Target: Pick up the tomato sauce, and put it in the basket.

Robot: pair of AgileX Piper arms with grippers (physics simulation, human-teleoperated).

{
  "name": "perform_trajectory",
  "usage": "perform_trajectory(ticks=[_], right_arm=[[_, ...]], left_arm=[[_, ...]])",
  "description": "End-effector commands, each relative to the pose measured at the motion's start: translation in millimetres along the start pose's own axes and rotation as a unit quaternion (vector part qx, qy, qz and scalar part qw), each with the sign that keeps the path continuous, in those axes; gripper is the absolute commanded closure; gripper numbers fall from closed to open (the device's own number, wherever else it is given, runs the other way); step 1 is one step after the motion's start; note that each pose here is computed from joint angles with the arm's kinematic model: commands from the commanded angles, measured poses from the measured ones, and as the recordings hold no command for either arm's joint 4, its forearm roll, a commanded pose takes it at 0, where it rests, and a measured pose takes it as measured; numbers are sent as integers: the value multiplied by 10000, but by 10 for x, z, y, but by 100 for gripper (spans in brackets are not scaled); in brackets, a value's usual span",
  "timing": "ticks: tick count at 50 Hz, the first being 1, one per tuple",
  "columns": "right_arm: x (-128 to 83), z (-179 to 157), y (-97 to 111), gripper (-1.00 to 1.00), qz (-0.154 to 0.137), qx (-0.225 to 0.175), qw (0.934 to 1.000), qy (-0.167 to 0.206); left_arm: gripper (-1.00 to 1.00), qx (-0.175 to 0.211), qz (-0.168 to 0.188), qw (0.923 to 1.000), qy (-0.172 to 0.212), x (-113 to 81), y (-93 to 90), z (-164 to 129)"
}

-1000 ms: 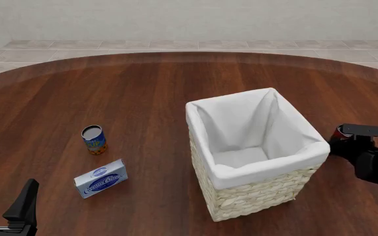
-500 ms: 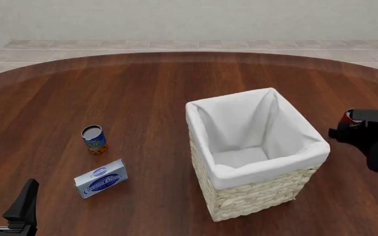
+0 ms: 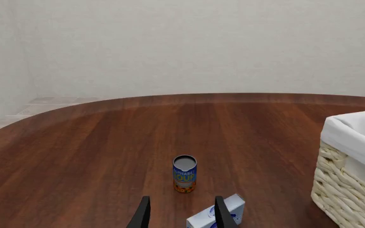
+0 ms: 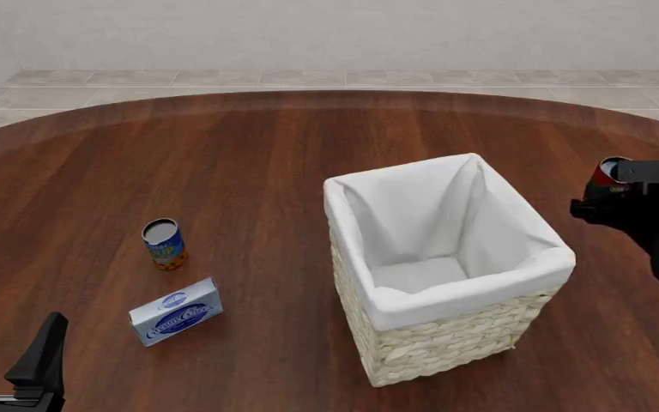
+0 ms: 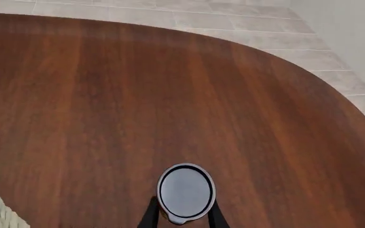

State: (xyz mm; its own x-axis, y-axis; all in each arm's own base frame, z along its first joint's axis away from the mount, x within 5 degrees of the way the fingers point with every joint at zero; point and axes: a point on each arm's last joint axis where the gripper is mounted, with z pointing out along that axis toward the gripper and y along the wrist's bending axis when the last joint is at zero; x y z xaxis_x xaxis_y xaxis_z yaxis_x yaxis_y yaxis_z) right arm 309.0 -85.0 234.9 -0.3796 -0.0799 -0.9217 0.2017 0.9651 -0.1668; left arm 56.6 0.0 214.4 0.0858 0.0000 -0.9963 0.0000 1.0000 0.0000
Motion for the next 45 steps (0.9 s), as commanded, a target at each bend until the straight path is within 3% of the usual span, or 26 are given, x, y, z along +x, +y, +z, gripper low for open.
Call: perform_trajectory(ticks=[1, 28, 45], right_arm=[[-242, -214, 87, 100, -31, -167, 9996, -205], [-781, -794, 205, 100, -413, -494, 9963, -569], [-973, -1105, 332, 100, -542, -820, 9925, -723]], left_arm=[[-100, 0, 0, 10000, 0, 0, 0, 0], [-100, 0, 0, 10000, 0, 0, 0, 0], [-100, 0, 0, 10000, 0, 0, 0, 0]])
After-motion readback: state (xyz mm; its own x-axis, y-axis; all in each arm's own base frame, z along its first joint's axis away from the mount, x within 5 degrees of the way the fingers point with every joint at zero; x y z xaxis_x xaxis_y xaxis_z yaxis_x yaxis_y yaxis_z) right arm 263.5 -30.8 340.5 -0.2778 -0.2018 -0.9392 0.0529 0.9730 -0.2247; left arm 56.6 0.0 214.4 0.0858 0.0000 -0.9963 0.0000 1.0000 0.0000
